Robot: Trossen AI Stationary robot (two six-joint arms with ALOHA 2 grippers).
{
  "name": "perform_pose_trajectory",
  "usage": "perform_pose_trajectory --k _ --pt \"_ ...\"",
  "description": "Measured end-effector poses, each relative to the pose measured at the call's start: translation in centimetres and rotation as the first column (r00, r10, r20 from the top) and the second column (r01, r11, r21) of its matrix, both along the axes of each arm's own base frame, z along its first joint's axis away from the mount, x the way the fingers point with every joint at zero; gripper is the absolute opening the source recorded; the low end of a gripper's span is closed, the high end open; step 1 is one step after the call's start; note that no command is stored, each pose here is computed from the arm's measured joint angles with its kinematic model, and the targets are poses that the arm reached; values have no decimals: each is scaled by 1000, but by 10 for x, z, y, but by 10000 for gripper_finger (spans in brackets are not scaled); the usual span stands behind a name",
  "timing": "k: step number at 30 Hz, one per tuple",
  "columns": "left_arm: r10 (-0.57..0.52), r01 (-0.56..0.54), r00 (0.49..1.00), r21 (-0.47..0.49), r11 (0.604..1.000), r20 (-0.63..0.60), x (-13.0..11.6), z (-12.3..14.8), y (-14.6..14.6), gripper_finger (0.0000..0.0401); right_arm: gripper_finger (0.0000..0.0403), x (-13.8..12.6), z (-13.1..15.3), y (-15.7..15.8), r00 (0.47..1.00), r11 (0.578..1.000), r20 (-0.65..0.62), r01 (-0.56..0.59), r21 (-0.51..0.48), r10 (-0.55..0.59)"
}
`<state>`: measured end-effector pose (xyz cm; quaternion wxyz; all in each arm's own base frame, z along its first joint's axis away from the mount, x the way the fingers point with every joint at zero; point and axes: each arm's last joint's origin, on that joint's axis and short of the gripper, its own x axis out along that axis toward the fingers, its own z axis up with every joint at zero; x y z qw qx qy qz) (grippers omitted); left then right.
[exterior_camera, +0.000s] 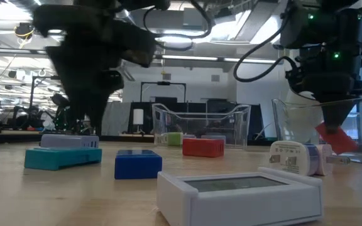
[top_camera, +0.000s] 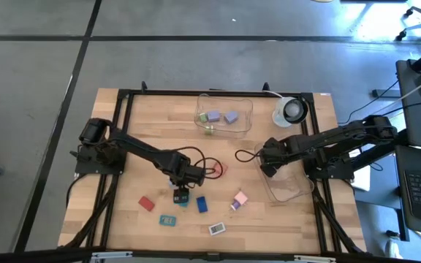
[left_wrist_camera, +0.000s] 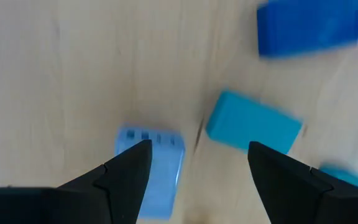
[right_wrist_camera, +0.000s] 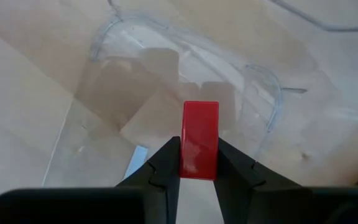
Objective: Pick & Place Office items
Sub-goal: Put the top red digital clock into the bottom transparent bin, then put the large purple charger adapter into the top transparent bin
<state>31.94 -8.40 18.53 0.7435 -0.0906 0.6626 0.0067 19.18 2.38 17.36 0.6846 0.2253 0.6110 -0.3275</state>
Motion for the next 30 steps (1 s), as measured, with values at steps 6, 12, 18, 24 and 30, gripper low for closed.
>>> perform_pose_trajectory --k 6,12,18,24,30 --pt "-198 208 976 116 971 -94 -15 -5 -5 262 123 0 -1 1 1000 999 -8 -21 24 22" --pt "-292 314 947 182 932 -136 -24 -18 -5 262 192 -1 -1 2 1000 998 -14 -22 61 23" --pt "-290 319 944 214 923 -158 -29 -28 -1 262 244 -1 -1 2 1000 997 -15 -22 68 23" --pt "-286 301 953 207 931 -100 -26 -34 -1 262 262 -1 -1 2 1000 998 -14 -22 67 23" --pt "-252 266 964 216 940 -88 -26 -34 -1 228 263 0 -1 2 1000 997 -12 -22 70 23"
